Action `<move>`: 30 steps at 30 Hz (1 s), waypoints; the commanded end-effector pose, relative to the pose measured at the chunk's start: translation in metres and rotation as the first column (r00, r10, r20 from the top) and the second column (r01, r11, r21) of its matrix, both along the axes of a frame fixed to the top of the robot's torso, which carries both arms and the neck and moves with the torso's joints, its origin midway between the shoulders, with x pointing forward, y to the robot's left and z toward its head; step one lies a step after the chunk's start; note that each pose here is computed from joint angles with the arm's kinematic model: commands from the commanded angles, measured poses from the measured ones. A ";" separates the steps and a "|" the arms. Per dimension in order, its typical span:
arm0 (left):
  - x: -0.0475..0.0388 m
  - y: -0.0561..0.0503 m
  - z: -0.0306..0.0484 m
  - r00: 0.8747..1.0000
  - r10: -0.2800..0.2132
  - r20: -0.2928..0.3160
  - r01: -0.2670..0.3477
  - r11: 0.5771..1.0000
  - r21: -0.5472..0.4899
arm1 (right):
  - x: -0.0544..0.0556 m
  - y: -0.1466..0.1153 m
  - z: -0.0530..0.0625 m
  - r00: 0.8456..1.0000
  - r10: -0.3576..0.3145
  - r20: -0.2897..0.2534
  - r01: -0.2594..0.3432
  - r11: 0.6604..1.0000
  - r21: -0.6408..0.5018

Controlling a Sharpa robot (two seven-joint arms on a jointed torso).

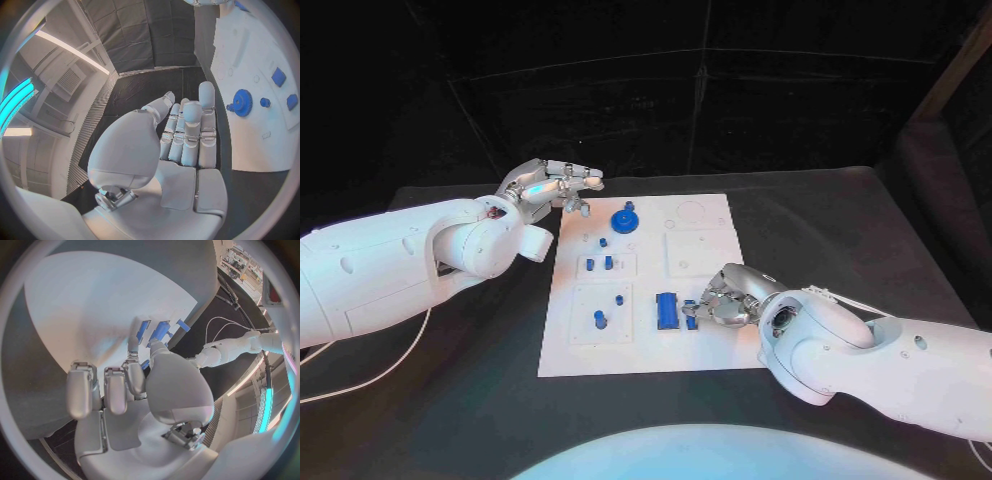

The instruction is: Assemble the parts on the task board

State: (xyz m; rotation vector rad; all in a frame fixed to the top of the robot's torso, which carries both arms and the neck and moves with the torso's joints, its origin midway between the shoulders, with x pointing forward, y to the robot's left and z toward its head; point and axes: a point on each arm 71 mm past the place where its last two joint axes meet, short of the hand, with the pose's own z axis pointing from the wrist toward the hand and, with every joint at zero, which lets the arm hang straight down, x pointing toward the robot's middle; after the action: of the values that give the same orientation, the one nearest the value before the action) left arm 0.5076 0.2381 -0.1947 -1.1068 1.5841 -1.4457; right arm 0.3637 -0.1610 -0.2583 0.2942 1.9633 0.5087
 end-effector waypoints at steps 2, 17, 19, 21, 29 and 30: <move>0.0001 -0.001 0.0012 1.000 -0.011 0.000 0.011 1.000 -0.008 | -0.001 0.000 0.002 1.000 0.010 0.011 -0.010 1.000 0.001; 0.0003 -0.001 0.0008 1.000 -0.009 0.000 0.009 1.000 -0.006 | 0.003 -0.023 0.003 0.999 -0.031 0.021 0.029 0.997 0.069; 0.0003 -0.001 0.0008 1.000 -0.009 0.001 0.009 1.000 -0.006 | 0.005 -0.026 0.003 0.999 -0.035 0.010 0.034 0.992 0.120; 0.0004 -0.001 0.0007 1.000 -0.007 0.002 0.007 1.000 -0.006 | 0.008 -0.029 0.003 0.999 -0.038 -0.002 0.038 0.980 0.196; 0.0030 0.001 0.0004 1.000 0.020 0.017 -0.020 1.000 0.001 | 0.045 -0.052 0.015 0.984 -0.161 -0.081 0.179 0.812 0.555; 0.0035 0.001 0.0004 1.000 0.024 0.019 -0.024 1.000 0.002 | 0.053 -0.057 0.018 0.980 -0.178 -0.084 0.193 0.782 0.592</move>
State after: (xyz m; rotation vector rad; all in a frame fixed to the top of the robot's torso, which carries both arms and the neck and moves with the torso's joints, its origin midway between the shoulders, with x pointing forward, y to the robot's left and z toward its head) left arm 0.5098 0.2383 -0.1965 -1.1089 1.5815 -1.4344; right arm 0.4113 -0.2163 -0.2460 0.6632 1.8412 0.7829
